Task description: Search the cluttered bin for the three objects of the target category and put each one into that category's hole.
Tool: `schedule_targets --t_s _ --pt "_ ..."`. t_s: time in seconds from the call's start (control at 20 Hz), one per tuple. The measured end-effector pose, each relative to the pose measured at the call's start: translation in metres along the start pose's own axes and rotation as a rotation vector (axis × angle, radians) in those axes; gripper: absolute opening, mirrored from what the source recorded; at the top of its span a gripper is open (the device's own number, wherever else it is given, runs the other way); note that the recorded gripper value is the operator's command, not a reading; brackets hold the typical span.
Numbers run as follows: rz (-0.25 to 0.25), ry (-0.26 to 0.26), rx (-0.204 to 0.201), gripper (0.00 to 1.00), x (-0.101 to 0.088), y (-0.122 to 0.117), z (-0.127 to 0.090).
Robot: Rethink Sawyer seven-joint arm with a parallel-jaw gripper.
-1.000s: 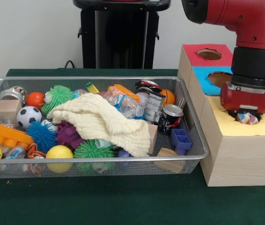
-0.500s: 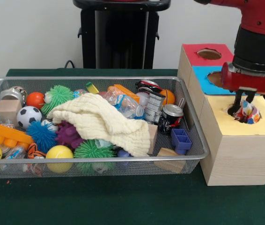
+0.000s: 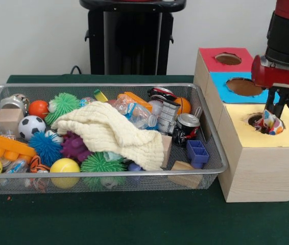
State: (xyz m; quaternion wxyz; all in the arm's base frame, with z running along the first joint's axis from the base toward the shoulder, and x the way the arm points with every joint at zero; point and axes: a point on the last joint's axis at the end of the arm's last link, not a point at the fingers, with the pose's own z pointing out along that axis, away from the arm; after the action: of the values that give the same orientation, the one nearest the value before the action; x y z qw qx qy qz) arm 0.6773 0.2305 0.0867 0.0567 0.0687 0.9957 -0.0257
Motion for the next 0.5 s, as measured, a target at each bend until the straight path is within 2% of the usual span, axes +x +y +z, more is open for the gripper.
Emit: schedule_targets --t_s 0.5 --pt "0.001 0.037 -0.002 0.00 0.000 0.000 -0.011"
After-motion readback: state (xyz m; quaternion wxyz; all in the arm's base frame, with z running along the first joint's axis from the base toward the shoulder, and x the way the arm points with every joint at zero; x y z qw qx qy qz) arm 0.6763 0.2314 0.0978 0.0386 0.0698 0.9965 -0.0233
